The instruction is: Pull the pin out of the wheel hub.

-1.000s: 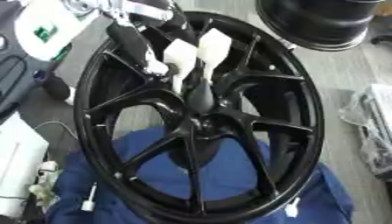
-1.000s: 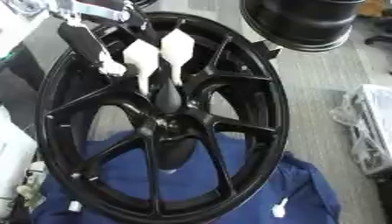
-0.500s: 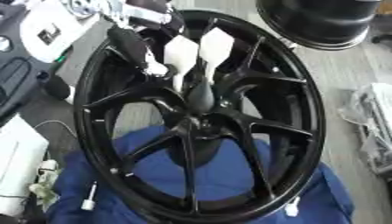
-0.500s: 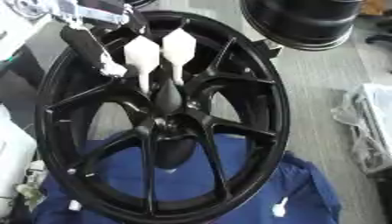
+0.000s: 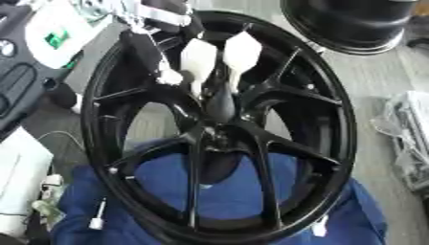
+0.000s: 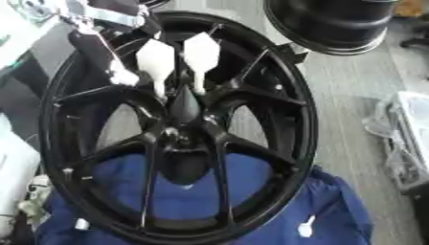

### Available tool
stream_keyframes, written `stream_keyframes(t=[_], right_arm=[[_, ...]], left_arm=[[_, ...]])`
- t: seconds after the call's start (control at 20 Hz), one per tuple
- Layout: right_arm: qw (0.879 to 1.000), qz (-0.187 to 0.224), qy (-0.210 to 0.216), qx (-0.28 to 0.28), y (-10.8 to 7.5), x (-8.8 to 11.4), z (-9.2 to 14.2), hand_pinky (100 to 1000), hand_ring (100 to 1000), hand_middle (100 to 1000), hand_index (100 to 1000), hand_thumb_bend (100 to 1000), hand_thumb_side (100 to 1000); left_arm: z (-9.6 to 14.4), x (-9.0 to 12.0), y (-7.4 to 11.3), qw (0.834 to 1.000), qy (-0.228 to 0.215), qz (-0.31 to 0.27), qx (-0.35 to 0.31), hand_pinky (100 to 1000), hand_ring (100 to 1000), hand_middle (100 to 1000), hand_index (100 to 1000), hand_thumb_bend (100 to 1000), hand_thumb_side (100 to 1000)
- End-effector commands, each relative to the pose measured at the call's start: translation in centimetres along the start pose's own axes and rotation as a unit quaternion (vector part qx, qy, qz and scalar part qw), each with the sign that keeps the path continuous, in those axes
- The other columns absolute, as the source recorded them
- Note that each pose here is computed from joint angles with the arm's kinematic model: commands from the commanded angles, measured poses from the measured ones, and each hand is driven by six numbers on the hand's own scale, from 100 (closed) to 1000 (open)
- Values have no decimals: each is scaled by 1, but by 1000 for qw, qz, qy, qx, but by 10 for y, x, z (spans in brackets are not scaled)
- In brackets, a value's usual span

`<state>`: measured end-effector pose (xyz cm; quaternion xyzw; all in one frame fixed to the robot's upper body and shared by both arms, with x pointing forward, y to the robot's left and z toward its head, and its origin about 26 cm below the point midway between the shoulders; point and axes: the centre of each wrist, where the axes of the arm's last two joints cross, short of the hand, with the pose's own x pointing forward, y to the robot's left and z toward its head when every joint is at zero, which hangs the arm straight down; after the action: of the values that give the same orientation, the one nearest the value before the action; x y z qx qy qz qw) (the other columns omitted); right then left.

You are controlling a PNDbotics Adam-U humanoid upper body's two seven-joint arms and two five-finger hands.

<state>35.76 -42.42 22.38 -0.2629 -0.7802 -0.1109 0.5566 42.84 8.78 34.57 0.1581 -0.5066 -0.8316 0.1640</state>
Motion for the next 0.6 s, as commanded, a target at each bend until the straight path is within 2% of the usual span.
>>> stream_keyframes(t=[0.05, 0.4, 0.45, 0.5, 0.55, 0.6], right_arm=[[1000, 11, -12, -9, -8, 9, -4, 816, 613, 565, 808, 100, 614], [1000, 15, -6, -9, -9, 6, -4, 815, 613, 566, 809, 100, 617], [1000, 15, -6, -9, -9, 5, -4, 815, 614, 566, 809, 100, 615], [1000, 15, -6, -9, -9, 5, -4, 815, 614, 566, 809, 100, 615], [1000, 15, -6, -10, -9, 5, -3, 814, 614, 566, 809, 100, 615], [1000, 15, -6, -10, -9, 5, -3, 814, 614, 566, 809, 100, 615]], left_arm=[[12, 6, 17, 1000, -7, -18, 5, 878, 666, 479, 521, 100, 211], [19, 11, 25, 1000, 7, -1, 23, 838, 603, 414, 457, 100, 208], [22, 10, 27, 1000, 14, 4, 28, 805, 555, 358, 394, 100, 222], [24, 11, 30, 999, 21, 10, 34, 802, 551, 354, 387, 100, 223], [27, 11, 32, 999, 31, 17, 39, 772, 508, 307, 306, 100, 230], [30, 12, 34, 998, 40, 24, 45, 772, 508, 307, 306, 100, 230]])
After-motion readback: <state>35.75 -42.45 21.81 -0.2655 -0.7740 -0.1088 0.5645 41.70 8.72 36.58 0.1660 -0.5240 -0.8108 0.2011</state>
